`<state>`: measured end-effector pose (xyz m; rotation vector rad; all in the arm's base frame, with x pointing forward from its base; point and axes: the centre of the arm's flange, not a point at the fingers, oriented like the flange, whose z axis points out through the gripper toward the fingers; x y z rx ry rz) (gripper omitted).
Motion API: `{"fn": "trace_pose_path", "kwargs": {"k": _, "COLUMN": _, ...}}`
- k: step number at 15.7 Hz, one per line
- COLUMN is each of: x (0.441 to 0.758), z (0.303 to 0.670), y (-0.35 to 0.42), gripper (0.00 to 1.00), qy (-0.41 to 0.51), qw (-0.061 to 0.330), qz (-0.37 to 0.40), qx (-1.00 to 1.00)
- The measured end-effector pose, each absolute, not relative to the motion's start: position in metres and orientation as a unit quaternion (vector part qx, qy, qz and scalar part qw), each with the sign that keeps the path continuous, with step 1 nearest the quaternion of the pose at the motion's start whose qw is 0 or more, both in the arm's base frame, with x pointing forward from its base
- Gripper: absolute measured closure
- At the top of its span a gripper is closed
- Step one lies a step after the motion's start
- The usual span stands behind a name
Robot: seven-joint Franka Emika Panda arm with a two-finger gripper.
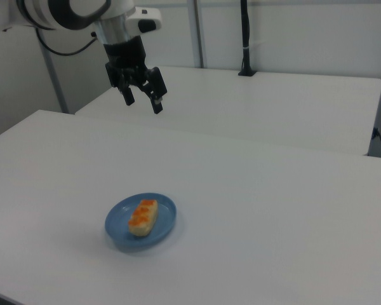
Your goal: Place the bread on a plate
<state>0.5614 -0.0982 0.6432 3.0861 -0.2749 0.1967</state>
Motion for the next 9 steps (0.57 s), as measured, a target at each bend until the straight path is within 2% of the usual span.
{"fn": "trace_pose_path", "kwargs": {"k": 9, "x": 0.5627, "z": 0.6342, "y": -0.0975, "gripper": 0.00, "qy": -0.089, "qw": 0.018, "qz": 0.055, "qx": 0.994}}
